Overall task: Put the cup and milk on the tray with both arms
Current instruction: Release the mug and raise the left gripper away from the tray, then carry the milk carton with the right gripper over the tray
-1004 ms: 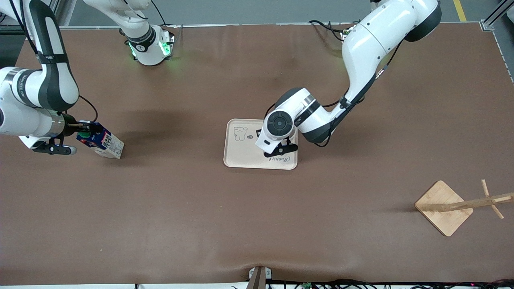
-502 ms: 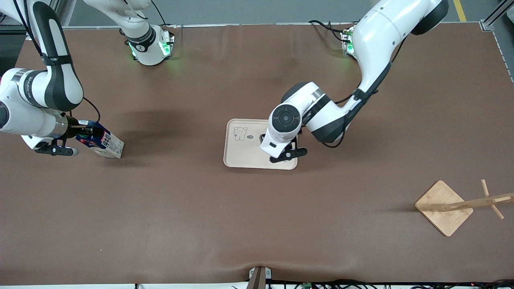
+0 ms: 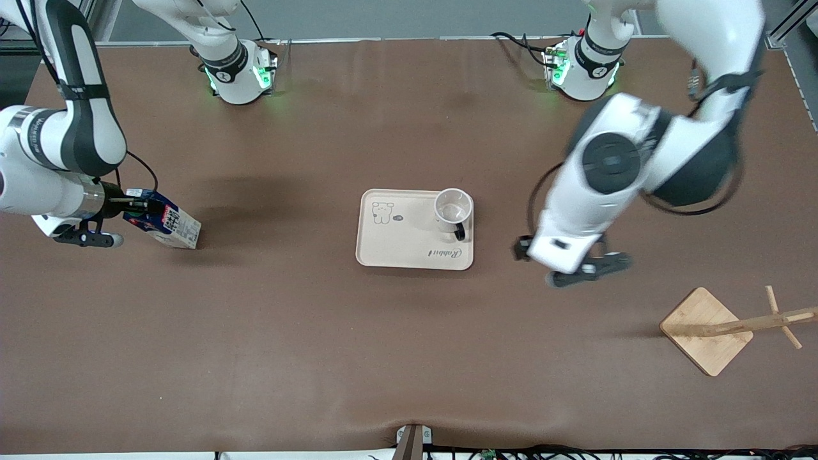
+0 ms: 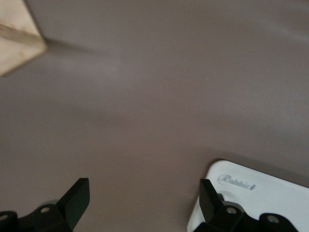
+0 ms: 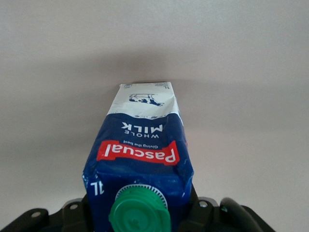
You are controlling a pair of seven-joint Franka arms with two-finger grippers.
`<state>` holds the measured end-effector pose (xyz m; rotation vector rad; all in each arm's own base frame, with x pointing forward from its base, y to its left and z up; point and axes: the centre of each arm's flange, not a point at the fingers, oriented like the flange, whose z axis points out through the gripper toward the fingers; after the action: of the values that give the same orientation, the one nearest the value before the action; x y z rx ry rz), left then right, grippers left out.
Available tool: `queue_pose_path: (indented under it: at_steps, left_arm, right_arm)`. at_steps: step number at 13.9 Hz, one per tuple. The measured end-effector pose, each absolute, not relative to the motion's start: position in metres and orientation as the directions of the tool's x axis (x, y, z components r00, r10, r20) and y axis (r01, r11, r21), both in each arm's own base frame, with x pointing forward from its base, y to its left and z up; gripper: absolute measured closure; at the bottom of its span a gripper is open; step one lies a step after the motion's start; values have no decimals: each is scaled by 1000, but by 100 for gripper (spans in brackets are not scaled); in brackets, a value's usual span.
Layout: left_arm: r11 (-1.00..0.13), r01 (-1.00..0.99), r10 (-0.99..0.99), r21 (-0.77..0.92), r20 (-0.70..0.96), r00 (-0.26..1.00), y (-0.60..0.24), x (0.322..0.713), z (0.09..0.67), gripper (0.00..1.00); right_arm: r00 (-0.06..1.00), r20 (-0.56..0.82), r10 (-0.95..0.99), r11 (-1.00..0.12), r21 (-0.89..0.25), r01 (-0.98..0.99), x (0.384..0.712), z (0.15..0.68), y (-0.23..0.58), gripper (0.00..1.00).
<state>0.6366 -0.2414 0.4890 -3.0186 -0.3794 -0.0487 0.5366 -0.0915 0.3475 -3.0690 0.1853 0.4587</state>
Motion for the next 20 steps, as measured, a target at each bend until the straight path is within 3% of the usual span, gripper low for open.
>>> queue_pose_path:
  at_steps: [3,10,16,20]
  left_arm:
    - [-963,243,236,-115,76,969,-168,642,533,0]
    - [-960,195,187,-200,59,981,-69,614,604,0]
    - [-972,169,162,-162,56,985,-69,586,640,0]
    - [-987,110,107,-119,30,994,-40,569,651,0]
  right_arm:
    - [945,-318,-82,-991,-77,-112,551,381,-54,32]
    - [948,-309,-73,-995,-39,-89,572,450,127,32]
    - [930,-347,-118,-988,-52,-145,583,434,277,32]
    - [929,-366,-60,-997,-22,-73,569,397,353,32]
